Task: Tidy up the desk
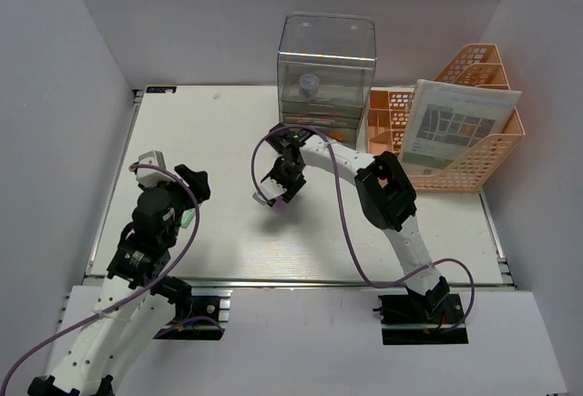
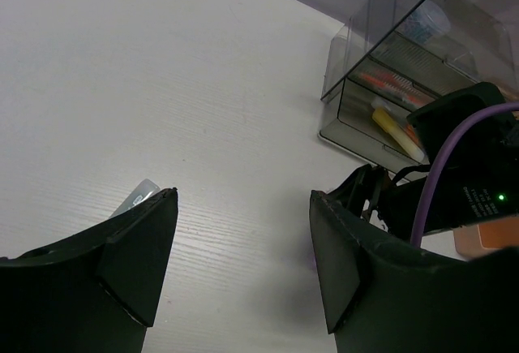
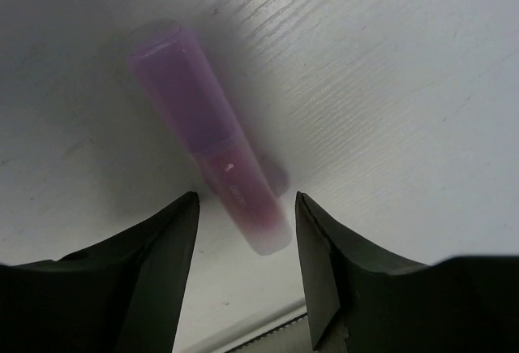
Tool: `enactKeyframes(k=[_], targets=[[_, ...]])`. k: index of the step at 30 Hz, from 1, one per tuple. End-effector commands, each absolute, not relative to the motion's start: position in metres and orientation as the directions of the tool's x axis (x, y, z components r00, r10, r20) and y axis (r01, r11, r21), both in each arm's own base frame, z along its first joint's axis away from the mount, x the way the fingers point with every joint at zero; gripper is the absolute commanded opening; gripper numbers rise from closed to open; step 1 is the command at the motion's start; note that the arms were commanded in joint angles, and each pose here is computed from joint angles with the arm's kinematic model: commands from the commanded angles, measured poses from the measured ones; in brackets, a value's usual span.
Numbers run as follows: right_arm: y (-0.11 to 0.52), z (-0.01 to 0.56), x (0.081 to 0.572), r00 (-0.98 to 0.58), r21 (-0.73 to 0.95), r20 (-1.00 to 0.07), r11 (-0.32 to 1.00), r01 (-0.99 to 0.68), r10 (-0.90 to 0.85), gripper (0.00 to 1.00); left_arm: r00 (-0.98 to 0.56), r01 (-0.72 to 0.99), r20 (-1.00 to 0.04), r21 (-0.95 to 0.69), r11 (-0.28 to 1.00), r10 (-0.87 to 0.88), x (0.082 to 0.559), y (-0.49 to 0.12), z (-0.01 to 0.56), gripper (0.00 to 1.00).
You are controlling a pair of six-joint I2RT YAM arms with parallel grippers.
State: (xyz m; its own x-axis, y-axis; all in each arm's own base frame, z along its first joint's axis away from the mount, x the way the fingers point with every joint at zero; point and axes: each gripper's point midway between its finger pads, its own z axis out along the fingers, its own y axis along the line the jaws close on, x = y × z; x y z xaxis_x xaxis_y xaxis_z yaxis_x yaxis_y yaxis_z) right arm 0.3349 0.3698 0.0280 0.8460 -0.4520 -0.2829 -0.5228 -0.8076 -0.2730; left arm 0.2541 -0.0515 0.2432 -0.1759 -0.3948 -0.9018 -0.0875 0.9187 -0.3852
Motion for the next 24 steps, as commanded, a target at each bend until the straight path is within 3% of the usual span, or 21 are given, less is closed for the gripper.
enactKeyframes(k=[1, 8, 15, 19, 24], targets=[[0.358, 0.017, 0.324, 0.871, -0.18, -0.257, -0.865, -0.468, -0.418, 0.56, -0.167, -0.075, -0.904, -0.385, 0.92, -0.393, 0.253, -0.052, 0.245, 0.76], [0.348, 0.01, 0.312, 0.886, -0.104, -0.244, -0.898, -0.427, -0.393, 0.49, -0.159, -0.075, -0.905, -0.388, 0.919, -0.395, 0.253, -0.051, 0.246, 0.76], [0.306, -0.007, 0.27, 0.861, 0.098, -0.271, -0.902, -0.421, -0.431, 0.41, -0.161, -0.077, -0.904, -0.388, 0.918, -0.396, 0.253, -0.051, 0.246, 0.76], [0.306, -0.006, 0.257, 0.814, 0.071, -0.294, -0.861, -0.504, -0.501, 0.41, -0.16, -0.077, -0.905, -0.387, 0.919, -0.395, 0.253, -0.051, 0.246, 0.76], [0.316, -0.015, 0.248, 0.652, 0.098, -0.351, -0.719, -0.688, -0.672, 0.22, -0.17, -0.083, -0.905, -0.381, 0.921, -0.39, 0.254, -0.051, 0.242, 0.76]])
